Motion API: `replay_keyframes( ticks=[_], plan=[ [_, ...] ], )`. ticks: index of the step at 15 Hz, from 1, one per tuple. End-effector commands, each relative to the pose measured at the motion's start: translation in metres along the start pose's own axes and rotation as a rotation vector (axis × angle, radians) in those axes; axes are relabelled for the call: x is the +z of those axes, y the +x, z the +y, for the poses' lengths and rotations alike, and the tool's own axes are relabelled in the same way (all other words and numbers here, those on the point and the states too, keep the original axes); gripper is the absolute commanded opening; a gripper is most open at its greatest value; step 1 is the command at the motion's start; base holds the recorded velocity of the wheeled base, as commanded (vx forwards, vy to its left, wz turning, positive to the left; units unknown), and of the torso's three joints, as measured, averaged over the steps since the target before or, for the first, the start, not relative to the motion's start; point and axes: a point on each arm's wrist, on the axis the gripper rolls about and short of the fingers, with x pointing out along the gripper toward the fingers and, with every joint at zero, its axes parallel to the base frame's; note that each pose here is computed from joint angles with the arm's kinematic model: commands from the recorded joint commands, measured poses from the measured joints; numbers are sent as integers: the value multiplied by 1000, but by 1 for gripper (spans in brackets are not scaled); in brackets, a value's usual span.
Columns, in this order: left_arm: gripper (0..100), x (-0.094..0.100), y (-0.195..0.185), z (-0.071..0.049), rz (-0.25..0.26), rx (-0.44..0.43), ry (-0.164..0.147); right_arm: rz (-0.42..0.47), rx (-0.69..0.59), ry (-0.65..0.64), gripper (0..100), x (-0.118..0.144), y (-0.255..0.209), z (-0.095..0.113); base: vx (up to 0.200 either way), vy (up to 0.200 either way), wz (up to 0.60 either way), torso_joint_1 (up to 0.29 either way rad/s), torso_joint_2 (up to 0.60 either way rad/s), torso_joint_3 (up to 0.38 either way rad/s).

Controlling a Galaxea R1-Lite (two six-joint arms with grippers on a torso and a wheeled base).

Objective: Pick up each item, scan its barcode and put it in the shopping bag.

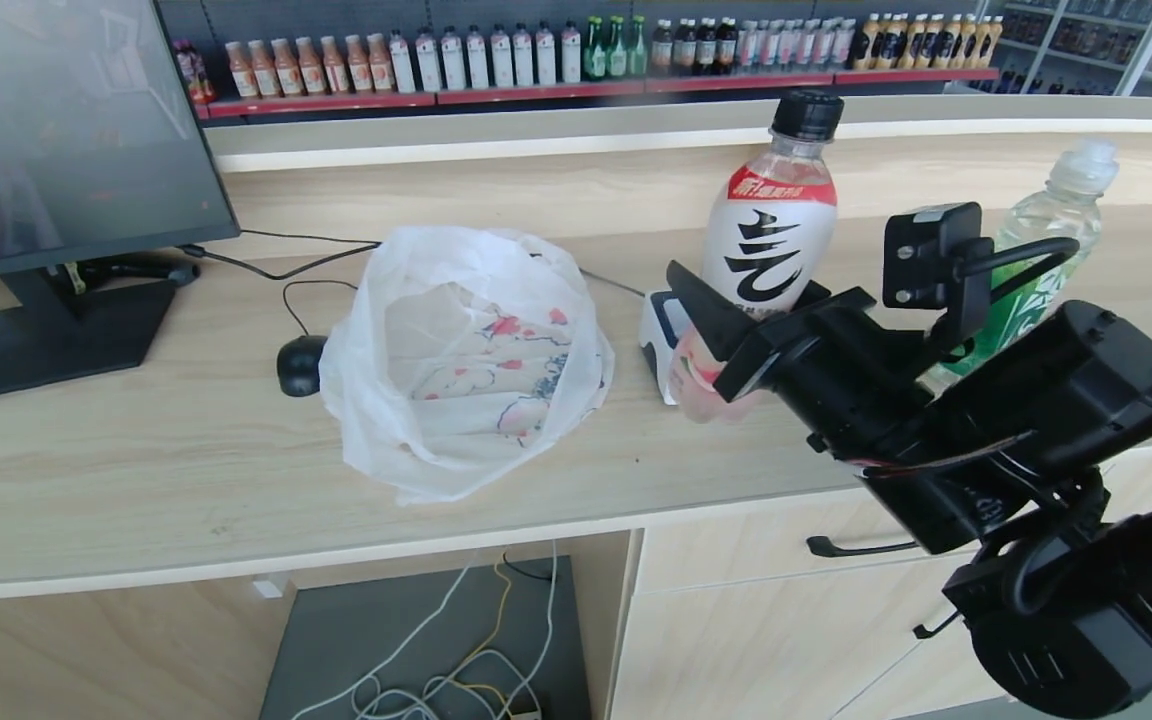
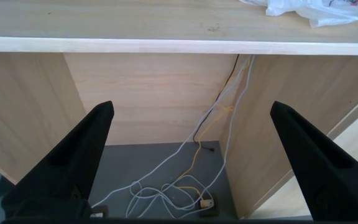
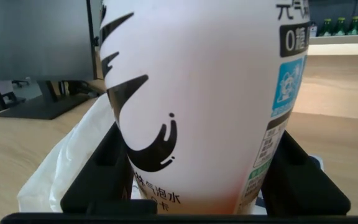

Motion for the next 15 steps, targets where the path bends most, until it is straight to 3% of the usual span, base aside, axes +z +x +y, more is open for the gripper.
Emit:
replay_keyframes(
  ticks=[1,11,15],
  plan=[
    [100,0,0,0,0,0,0,-1,1,1,0,4,-3,0,0,200,0,7,17,2],
    [100,0,0,0,0,-2,4,-53,-2,10,0,20,-3,-1,0,200,0,2,3,4],
    [100,0,0,0,0,-2,4,-60,-3,10,0,21,-1,-1,0,0,0,0,0,0]
  ],
)
